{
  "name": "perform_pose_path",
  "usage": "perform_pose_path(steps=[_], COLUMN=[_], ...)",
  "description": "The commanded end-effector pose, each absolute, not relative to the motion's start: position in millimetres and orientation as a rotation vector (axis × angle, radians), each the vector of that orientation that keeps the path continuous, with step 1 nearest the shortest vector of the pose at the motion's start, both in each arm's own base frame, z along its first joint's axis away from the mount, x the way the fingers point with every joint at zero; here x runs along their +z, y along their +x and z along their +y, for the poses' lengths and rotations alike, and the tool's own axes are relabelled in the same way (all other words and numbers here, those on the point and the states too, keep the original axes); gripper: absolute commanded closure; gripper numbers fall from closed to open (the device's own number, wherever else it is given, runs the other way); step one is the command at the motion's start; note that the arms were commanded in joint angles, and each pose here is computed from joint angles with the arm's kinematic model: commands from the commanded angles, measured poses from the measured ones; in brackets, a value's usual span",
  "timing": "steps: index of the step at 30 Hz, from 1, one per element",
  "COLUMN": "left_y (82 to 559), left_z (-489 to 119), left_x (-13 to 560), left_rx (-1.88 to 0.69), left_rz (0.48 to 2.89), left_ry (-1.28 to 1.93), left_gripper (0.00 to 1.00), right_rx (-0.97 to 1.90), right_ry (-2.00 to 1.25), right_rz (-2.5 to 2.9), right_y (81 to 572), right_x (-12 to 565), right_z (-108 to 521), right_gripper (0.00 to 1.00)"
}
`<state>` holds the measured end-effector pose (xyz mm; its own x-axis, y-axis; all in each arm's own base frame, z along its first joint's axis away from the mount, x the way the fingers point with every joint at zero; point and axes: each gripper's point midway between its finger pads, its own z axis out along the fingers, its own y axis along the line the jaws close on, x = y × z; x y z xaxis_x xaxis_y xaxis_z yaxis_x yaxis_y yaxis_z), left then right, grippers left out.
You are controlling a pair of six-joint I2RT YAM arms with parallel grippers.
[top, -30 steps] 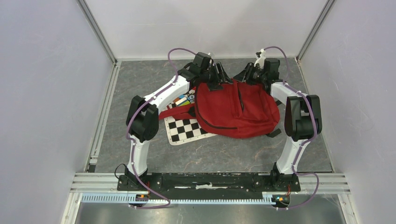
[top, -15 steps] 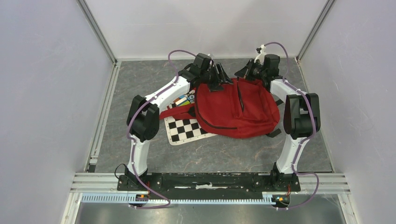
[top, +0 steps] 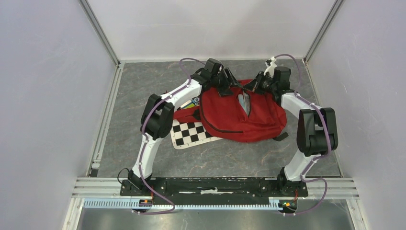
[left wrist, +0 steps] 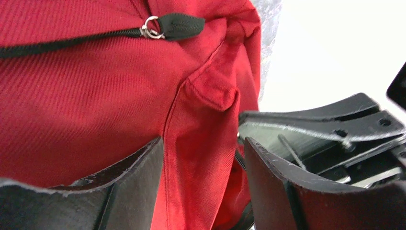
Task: Pack the student bag
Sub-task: Unzip the student bag at the center of the board.
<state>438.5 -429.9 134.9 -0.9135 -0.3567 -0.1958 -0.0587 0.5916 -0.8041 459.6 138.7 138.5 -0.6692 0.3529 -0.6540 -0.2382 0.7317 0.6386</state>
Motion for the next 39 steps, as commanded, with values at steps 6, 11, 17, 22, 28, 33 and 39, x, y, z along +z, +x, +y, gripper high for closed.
perform_pose_path(steps=[6,11,17,22,28,33,39], left_y=[469.0,472.6,474.1,477.0,490.1,498.1,506.5], left_z=[-450.3,-450.9,-450.6,-456.4,-461.9,-461.6,-458.2], left_x=[164.9,152.7,145.5,148.1,164.6,174.4,194.9], left_rx=[-1.288,-1.195,-1.135,-1.169,-1.215,-1.219,-1.258], left_rz=[2.362,2.412,2.428,2.407,2.317,2.262,2.147], left_ry=[-0.342,-0.326,-0.304,-0.292,-0.328,-0.348,-0.406], left_gripper=[0.30,0.35,0.61,0.81,0.95,0.98,0.98], right_rx=[0.968,0.971,0.958,0.940,0.924,0.901,0.868], right_ry=[0.063,0.034,-0.014,-0.060,-0.091,-0.083,-0.066], right_rz=[2.045,2.037,2.051,2.066,2.084,2.092,2.108], right_y=[445.5,441.4,436.8,433.3,421.7,408.9,391.4], right_x=[164.7,169.8,167.2,168.1,173.7,175.3,172.7], right_z=[156.8,161.9,168.3,171.5,174.6,170.8,163.5], right_gripper=[1.00,1.00,1.00,1.00,1.00,1.00,1.00])
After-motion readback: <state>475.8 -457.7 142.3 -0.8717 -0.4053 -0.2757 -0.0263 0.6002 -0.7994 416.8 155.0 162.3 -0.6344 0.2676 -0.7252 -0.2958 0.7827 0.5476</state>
